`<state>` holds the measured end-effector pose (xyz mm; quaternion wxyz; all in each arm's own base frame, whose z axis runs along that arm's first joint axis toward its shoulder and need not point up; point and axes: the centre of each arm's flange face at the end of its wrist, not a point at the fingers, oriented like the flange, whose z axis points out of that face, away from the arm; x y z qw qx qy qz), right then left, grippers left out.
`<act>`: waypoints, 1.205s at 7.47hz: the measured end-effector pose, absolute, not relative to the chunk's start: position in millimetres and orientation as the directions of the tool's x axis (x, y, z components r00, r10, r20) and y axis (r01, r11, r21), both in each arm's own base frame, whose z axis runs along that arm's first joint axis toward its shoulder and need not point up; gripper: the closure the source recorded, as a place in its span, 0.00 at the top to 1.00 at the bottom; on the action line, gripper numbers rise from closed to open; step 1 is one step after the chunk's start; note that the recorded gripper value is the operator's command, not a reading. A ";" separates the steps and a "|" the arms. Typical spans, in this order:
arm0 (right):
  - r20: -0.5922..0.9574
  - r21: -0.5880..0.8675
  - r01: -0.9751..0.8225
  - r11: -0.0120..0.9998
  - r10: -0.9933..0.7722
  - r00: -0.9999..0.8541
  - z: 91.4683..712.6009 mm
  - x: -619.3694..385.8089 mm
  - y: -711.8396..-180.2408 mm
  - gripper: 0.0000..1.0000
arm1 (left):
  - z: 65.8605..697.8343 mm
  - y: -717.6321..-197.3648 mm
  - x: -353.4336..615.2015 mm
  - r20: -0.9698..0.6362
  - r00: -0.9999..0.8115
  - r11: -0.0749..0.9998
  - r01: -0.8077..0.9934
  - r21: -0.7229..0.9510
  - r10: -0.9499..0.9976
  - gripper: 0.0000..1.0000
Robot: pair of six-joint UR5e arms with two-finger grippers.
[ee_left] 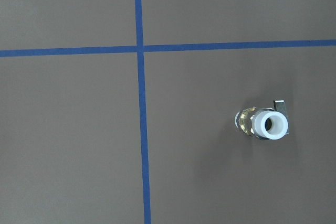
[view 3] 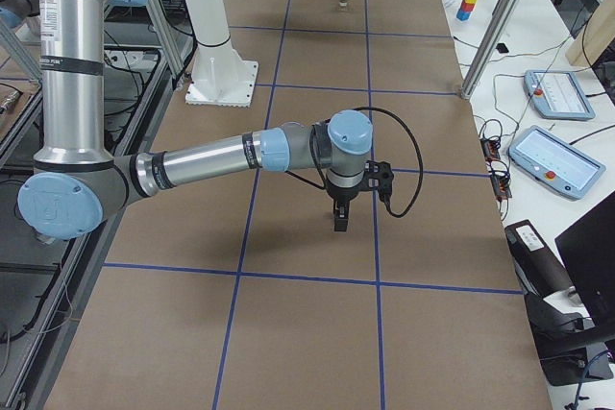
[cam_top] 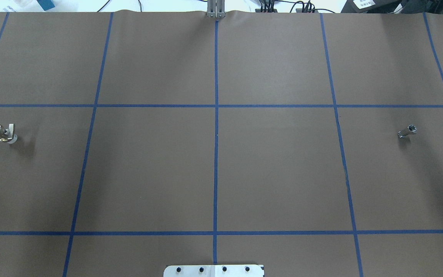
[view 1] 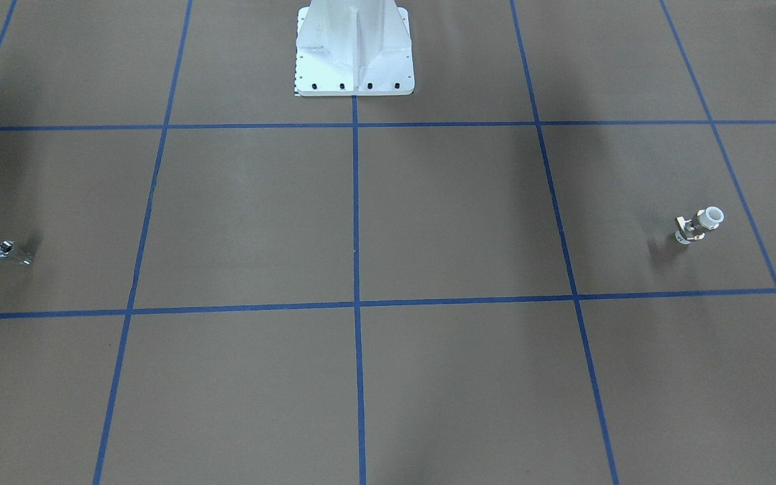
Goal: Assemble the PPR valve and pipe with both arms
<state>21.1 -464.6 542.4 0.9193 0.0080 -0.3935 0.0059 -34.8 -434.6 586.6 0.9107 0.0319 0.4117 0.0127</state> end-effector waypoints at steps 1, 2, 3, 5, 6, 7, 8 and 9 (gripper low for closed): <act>0.723 0.009 -0.017 1.000 0.005 0.690 543.2 21.3 -464.1 1.00 | 587.1 -433.1 -35.4 -0.748 0.662 0.998 0.004 0.069 0.049 1.00; 0.723 0.009 -0.017 1.000 0.005 0.690 543.8 21.3 -463.5 1.00 | 588.5 -429.2 -36.0 -0.747 0.663 0.998 0.004 0.068 0.048 1.00; 0.723 0.010 -0.017 1.000 0.004 0.690 544.0 21.3 -463.0 1.00 | 589.6 -424.8 -37.0 -0.747 0.663 0.998 0.005 0.067 0.046 1.00; 0.724 0.011 -0.016 1.000 0.003 0.690 544.5 20.9 -462.7 1.00 | 589.5 -419.9 -42.6 -0.747 0.664 0.997 0.018 0.069 0.040 1.00; 0.724 0.012 -0.015 1.000 0.002 0.690 544.5 20.7 -462.7 1.00 | 587.4 -419.3 -45.5 -0.747 0.664 0.997 0.025 0.073 0.038 1.00; 0.724 0.012 -0.015 1.000 0.002 0.690 544.9 20.6 -462.7 1.00 | 585.8 -419.2 -46.8 -0.747 0.663 0.997 0.029 0.077 0.038 1.00; 0.723 0.012 -0.015 1.000 0.002 0.690 545.3 20.5 -462.8 1.00 | 583.4 -419.5 -47.1 -0.748 0.663 0.996 0.029 0.082 0.042 1.00; 0.720 0.012 -0.016 1.000 0.003 0.694 545.7 20.8 -462.9 1.00 | 581.4 -419.8 -47.0 -0.748 0.663 0.996 0.029 0.086 0.045 1.00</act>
